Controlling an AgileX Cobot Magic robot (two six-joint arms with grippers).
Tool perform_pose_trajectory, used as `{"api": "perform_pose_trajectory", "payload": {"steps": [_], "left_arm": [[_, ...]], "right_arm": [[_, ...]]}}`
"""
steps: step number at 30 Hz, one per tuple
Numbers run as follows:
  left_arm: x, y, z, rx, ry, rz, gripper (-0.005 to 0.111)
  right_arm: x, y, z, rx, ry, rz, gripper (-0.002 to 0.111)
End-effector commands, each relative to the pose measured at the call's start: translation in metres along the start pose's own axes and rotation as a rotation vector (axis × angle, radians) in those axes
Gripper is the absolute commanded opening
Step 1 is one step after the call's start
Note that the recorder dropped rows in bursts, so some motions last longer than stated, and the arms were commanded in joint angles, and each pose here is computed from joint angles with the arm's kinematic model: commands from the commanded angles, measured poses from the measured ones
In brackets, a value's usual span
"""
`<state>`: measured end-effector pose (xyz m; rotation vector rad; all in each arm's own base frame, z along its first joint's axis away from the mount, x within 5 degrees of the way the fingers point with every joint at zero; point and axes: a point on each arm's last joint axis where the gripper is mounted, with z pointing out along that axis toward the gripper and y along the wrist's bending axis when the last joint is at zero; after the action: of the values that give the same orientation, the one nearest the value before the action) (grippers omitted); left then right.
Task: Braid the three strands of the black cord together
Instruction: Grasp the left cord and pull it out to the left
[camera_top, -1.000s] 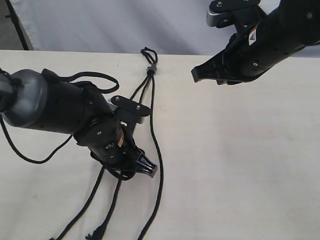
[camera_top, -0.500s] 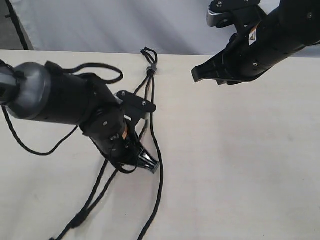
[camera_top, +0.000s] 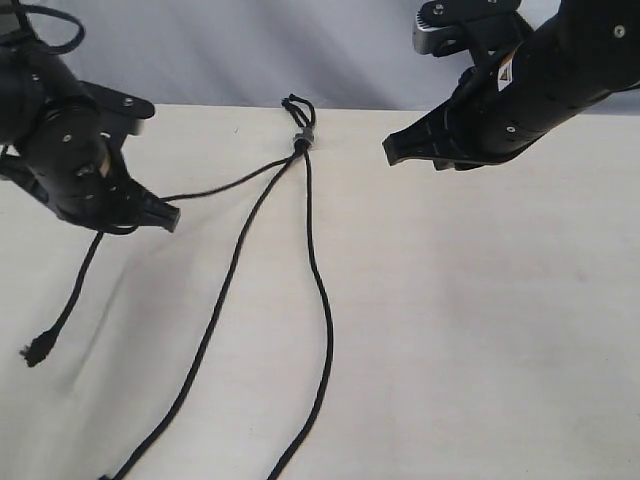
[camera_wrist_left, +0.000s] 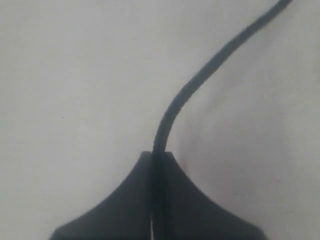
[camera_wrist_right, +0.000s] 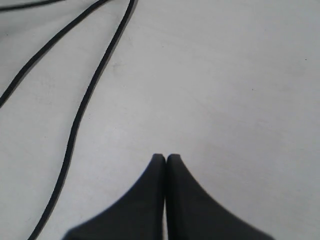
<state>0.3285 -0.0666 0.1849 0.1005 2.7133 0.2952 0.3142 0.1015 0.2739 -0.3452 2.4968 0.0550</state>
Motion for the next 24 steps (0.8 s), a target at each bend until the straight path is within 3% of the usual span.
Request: {"api": "perform_pose_trajectory", "payload": {"steps": [1,5,12,17,21,24], "left_arm": [[0.016,0.012,0.019,0.041,-0.016,-0.049,0.001],[0.030,0.011,0.037,0.057,0.022,-0.041,0.001],[0.033,0.005,0.053,0.077,0.035,-0.032,0.003],[0.033,0.005,0.053,0.077,0.035,-0.032,0.025],[0.032,0.004,0.053,0.082,0.028,-0.060,0.034],[0.031,0.005,0.051,0.070,0.038,-0.069,0.056]], "right_arm": [[-0.003,-0.003,-0.001,0.009,-0.015,-0.012,0.001],[-0.003,-0.002,-0.001,0.008,-0.023,-0.010,0.001],[-0.005,-0.002,-0.001,0.002,-0.044,-0.002,0.001],[-0.005,-0.002,-0.001,0.002,-0.044,-0.002,0.001],[-0.005,-0.002,-0.001,0.002,-0.044,-0.002,0.001],[-0.005,-0.002,-0.001,0.003,-0.037,-0.001,0.001]]}}
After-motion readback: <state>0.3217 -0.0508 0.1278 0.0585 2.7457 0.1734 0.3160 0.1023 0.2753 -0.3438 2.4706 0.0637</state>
